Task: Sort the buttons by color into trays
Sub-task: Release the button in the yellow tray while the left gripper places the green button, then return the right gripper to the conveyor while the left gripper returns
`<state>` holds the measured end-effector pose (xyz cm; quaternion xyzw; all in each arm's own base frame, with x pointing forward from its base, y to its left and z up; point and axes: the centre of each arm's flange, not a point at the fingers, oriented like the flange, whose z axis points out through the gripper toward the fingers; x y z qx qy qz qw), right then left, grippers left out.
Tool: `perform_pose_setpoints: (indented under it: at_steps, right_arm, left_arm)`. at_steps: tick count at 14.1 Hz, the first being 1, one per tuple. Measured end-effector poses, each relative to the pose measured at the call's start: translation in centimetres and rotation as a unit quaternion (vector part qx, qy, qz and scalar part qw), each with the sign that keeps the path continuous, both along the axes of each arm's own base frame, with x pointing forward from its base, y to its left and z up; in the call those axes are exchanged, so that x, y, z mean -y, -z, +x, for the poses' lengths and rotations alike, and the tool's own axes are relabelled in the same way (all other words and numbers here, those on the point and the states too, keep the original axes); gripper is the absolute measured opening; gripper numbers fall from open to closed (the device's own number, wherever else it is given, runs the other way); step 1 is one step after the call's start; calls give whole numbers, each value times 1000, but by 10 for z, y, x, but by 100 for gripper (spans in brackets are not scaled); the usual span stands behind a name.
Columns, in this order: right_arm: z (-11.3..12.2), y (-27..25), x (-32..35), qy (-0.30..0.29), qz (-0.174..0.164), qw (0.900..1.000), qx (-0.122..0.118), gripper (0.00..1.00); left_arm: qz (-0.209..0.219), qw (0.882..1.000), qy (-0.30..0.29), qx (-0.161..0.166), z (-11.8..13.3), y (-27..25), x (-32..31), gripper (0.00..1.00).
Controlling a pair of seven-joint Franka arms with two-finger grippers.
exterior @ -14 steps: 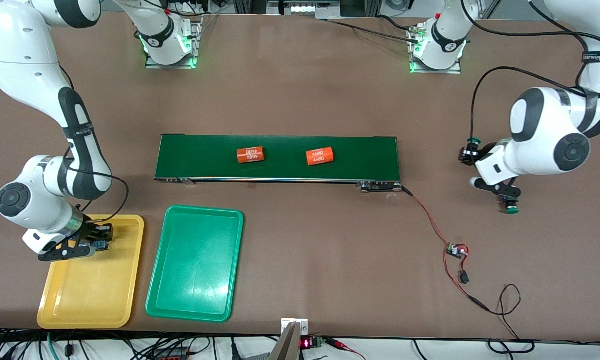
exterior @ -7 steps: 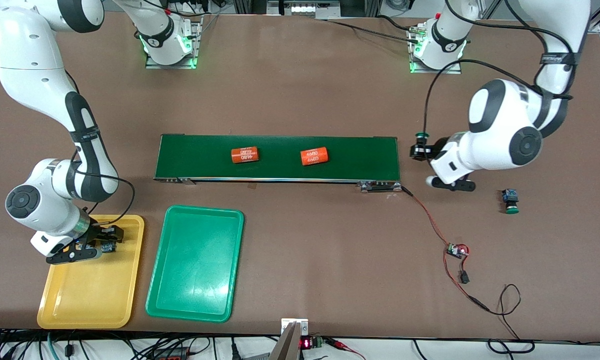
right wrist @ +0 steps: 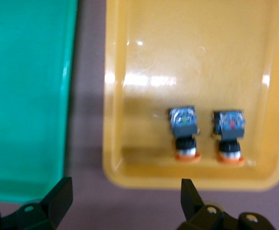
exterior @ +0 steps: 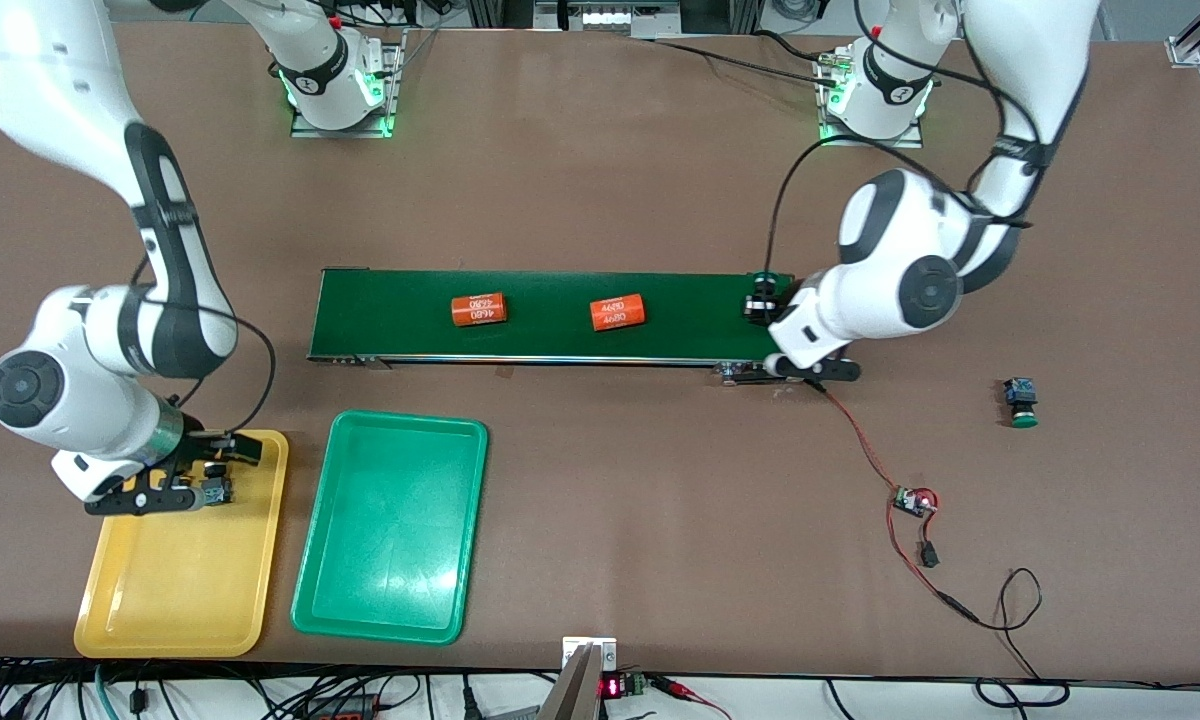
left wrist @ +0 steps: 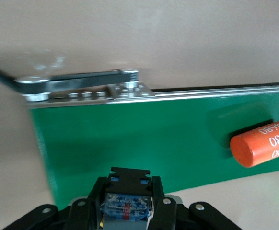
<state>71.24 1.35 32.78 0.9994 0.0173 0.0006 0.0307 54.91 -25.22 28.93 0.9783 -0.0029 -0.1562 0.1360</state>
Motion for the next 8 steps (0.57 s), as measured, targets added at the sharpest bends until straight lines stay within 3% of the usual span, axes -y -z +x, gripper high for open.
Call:
perform_pose_setpoints:
  at_steps: [2, 4, 6, 8]
  right_arm:
    - [-20, -41, -15, 15, 0, 1000, -13, 100]
    - [-60, -70, -30, 30, 21, 999, -21, 100]
    - [-91, -79, -47, 38, 32, 998, -30, 100]
    - [-122, -89, -70, 27, 32, 999, -34, 100]
  left_arm:
    - [-1, 1000, -3, 2, -1, 20, 6, 42]
    - [-1, 1000, -7, -5, -2, 40, 6, 42]
    - [0, 1000, -7, -8, -4, 43, 5, 54]
    - [-1, 1000, -7, -5, -3, 40, 6, 73]
